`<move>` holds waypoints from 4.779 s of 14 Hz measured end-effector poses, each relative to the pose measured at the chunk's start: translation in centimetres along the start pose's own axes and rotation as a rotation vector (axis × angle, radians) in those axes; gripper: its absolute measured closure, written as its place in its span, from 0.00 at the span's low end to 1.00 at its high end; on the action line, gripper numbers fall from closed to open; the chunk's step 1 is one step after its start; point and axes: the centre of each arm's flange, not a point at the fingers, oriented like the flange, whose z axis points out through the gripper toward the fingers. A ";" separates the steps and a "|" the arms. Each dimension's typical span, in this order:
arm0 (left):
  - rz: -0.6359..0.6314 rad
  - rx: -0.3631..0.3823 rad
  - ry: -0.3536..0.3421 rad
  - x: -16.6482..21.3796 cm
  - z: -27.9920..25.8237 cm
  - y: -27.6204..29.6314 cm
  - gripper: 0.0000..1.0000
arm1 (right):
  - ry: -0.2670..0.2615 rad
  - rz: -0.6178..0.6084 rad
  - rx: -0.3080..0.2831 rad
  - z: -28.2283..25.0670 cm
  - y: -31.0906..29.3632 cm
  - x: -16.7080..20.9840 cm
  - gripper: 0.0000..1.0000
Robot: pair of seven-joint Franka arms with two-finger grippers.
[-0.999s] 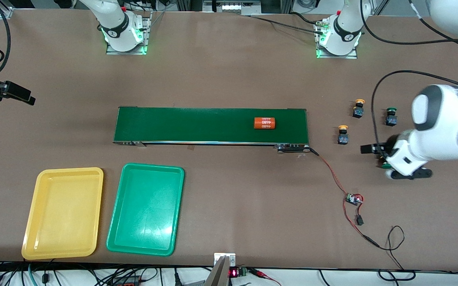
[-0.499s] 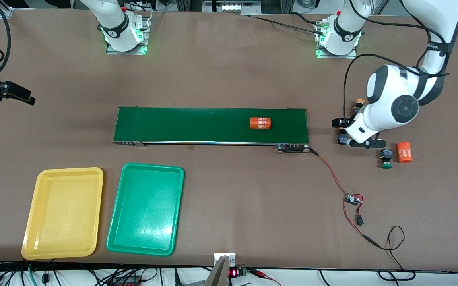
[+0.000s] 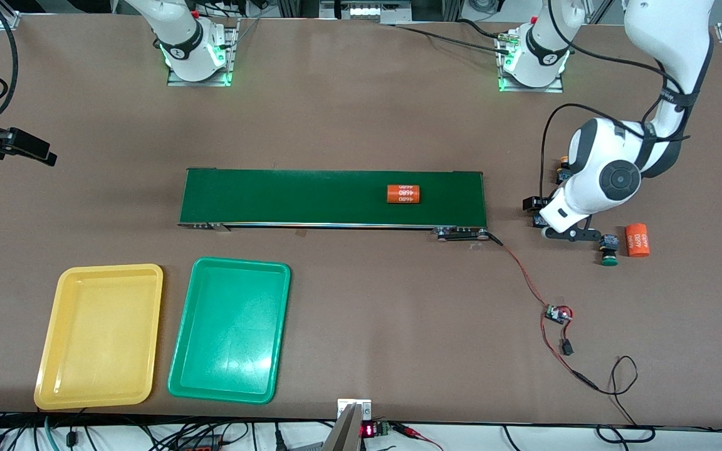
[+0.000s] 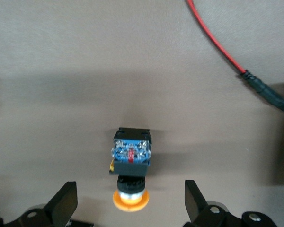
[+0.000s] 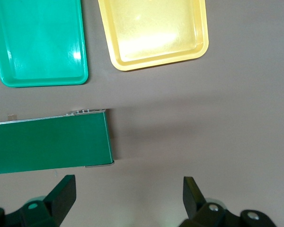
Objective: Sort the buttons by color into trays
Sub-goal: 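Grasp the orange-capped button with the left gripper and carry it to the belt, then lower the button onto the belt and open the left gripper, then move the left gripper to another orange-capped button and grasp it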
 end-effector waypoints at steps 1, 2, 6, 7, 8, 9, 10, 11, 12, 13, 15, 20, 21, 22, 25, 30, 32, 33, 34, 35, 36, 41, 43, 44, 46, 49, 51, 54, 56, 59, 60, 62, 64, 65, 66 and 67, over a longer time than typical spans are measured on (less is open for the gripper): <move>0.002 -0.002 -0.006 0.1 1.2 0.1 0.02 | 0.000 0.000 0.000 0.0 0.0 0.0 0.00; 0.004 -0.003 -0.005 0.2 1.7 0.1 0.06 | 0.000 0.000 0.000 0.0 0.0 0.0 0.00; 0.005 -0.010 0.031 0.9 3.1 0.2 0.33 | 0.000 0.000 0.000 0.0 0.0 0.0 0.00; 0.005 -0.011 0.035 0.9 3.1 0.2 0.45 | 0.000 0.000 0.000 0.0 0.0 0.0 0.00; 0.004 -0.011 0.041 1.1 2.9 0.2 0.55 | 0.000 0.000 0.000 0.0 0.0 0.0 0.00; 0.004 -0.012 0.050 1.3 2.6 0.2 0.59 | -0.001 0.000 0.000 0.0 0.0 0.0 0.00; 0.004 -0.012 0.062 1.6 2.0 0.2 0.59 | -0.001 0.000 0.000 0.0 0.0 0.0 0.00; 0.003 -0.012 0.077 2.0 1.2 0.2 0.59 | -0.001 0.000 0.000 0.0 0.0 0.0 0.00; 0.002 -0.011 0.085 2.4 0.1 0.1 0.59 | -0.001 0.000 0.000 0.0 0.0 0.0 0.00; 0.000 -0.008 0.081 2.7 -1.4 0.1 0.59 | -0.001 0.000 0.000 0.0 0.0 0.0 0.00; 0.006 0.002 0.055 3.5 -5.4 0.4 0.59 | -0.001 0.000 0.000 0.0 0.0 0.0 0.00; 0.060 -0.001 0.024 3.4 -13.2 9.5 0.59 | -0.001 0.000 0.000 0.0 0.0 0.0 0.00; 0.052 -0.007 0.020 2.8 -13.2 11.8 0.59 | -0.001 0.000 0.000 0.0 0.0 0.0 0.00; 0.046 -0.010 0.014 2.2 -13.0 13.9 0.59 | -0.001 0.000 0.000 0.0 0.0 0.0 0.00; 0.040 -0.004 -0.023 1.1 -10.9 17.9 0.59 | -0.001 0.000 0.000 0.0 0.0 0.0 0.00; 0.010 -0.021 -0.021 1.4 -6.5 20.7 0.59 | -0.001 0.000 0.000 0.0 0.0 0.0 0.00; -0.008 -0.029 -0.015 1.2 -5.7 21.8 0.59 | -0.001 0.000 0.000 0.0 0.0 0.0 0.00; -0.013 -0.042 -0.017 1.0 -5.7 22.3 0.59 | -0.001 0.000 0.000 0.0 0.0 0.0 0.00; -0.016 -0.055 -0.021 0.9 -5.7 22.7 0.52 | -0.001 0.000 0.000 0.0 0.0 0.0 0.00; -0.015 -0.060 -0.022 0.8 -5.8 23.0 0.44 | -0.001 0.000 0.000 0.0 0.0 0.0 0.00; -0.015 -0.062 -0.019 0.8 -5.9 23.0 0.34 | -0.001 0.000 0.000 0.0 0.0 0.0 0.00; -0.026 -0.057 0.025 -0.2 -13.3 22.3 0.00 | -0.001 0.000 0.001 0.0 0.0 0.0 0.00; -0.053 -0.043 0.026 -1.1 -17.2 20.0 0.00 | -0.001 0.000 0.001 0.1 0.0 0.0 0.00; -0.061 -0.039 0.026 -1.2 -18.6 18.1 0.00 | -0.001 0.000 0.001 0.1 0.0 0.0 0.00; -0.038 -0.025 -0.016 -1.3 -19.5 13.6 0.00 | -0.001 0.000 0.001 0.1 0.0 0.0 0.00; 0.027 -0.015 -0.126 -1.8 -15.9 6.2 0.00 | -0.001 0.000 0.001 0.0 0.0 0.0 0.00; 0.053 -0.023 -0.211 -3.3 -12.0 2.4 0.00 | -0.001 0.000 0.001 0.1 0.0 0.0 0.00; 0.022 0.005 -0.284 -5.3 -6.8 -2.2 0.00 | -0.001 0.000 0.002 0.1 0.0 0.0 0.00; 0.037 0.053 -0.258 -6.4 -3.4 -3.9 0.00 | -0.001 0.000 0.002 0.1 0.0 0.0 0.00; 0.079 0.076 -0.197 -7.9 0.6 -3.6 0.00 | -0.001 0.000 0.002 0.1 0.0 0.0 0.00; 0.110 0.102 -0.179 -8.0 1.4 -3.6 0.00 | -0.001 0.000 0.002 0.1 0.0 0.0 0.00; 0.142 0.138 -0.164 -7.9 2.1 -4.0 0.00 | -0.001 0.000 0.002 0.1 0.0 0.0 0.00; 0.143 0.139 -0.160 -7.9 2.6 -4.7 0.00 | -0.001 0.000 0.002 0.1 0.0 0.0 0.00; 0.143 0.134 -0.149 -8.0 3.2 -4.9 0.00 | -0.001 0.000 0.002 0.1 0.0 0.0 0.00; 0.138 0.129 -0.135 -8.1 4.0 -5.2 0.00 | -0.001 -0.001 0.002 0.1 -0.1 0.0 0.00; 0.132 0.124 -0.129 -8.1 4.9 -5.7 0.00 | -0.001 -0.002 0.002 0.1 -0.1 0.0 0.00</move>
